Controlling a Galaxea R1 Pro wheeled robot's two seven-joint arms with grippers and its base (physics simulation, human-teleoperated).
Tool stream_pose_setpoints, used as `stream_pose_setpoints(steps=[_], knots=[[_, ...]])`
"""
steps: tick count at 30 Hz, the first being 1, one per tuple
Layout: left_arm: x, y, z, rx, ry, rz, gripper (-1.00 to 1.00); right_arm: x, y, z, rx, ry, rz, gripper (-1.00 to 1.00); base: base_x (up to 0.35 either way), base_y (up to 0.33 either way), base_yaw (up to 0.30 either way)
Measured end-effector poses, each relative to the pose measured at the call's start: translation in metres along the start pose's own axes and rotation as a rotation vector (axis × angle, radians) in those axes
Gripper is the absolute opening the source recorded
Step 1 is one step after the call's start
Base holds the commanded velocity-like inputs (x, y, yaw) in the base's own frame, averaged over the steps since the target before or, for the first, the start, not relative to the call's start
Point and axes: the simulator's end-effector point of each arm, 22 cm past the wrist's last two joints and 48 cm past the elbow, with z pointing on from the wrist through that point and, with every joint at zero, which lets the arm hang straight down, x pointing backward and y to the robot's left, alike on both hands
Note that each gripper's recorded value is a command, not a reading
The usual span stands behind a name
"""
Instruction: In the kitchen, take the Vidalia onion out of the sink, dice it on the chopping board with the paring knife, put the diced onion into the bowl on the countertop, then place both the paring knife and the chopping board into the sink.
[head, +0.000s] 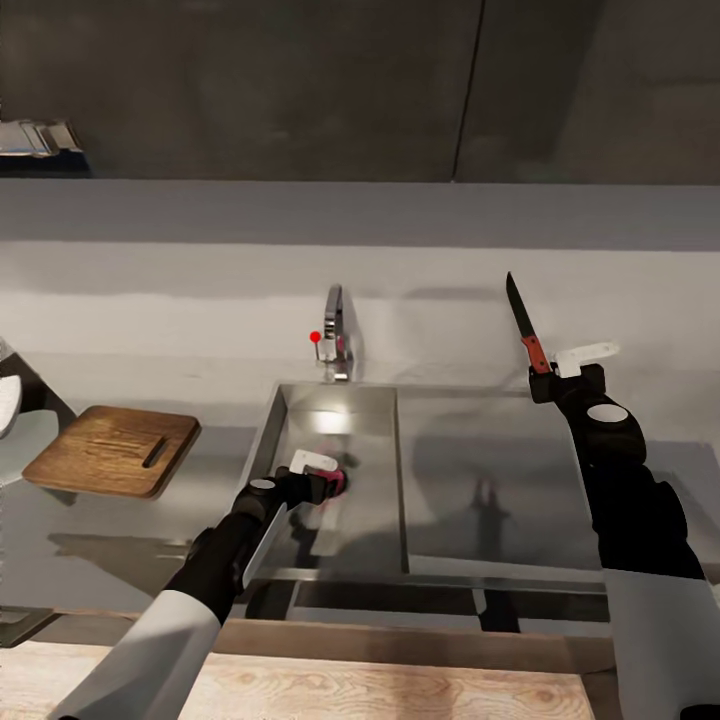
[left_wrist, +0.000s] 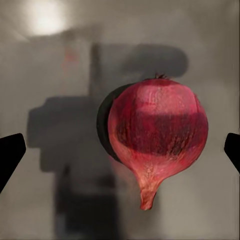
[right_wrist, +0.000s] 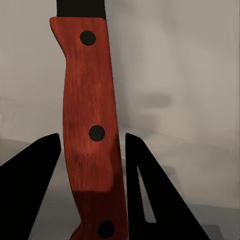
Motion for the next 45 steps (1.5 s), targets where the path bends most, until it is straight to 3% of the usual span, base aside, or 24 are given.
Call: stream_pose_setpoints(steps=[18, 45], knots=[[-0.001, -0.011, 0.001, 0.016, -0.001, -0.006, 1.00, 0.001, 0.001, 0.000, -0.002, 0.004, -0.001, -1.00, 0.000, 0.000, -0.126], [0.000, -0.005, 0.003, 0.007, -0.009, -0.024, 1.00, 0.002, 0.001, 0.000, -0.001, 0.005, 0.000, -1.00, 0.054, 0.000, -0.004]])
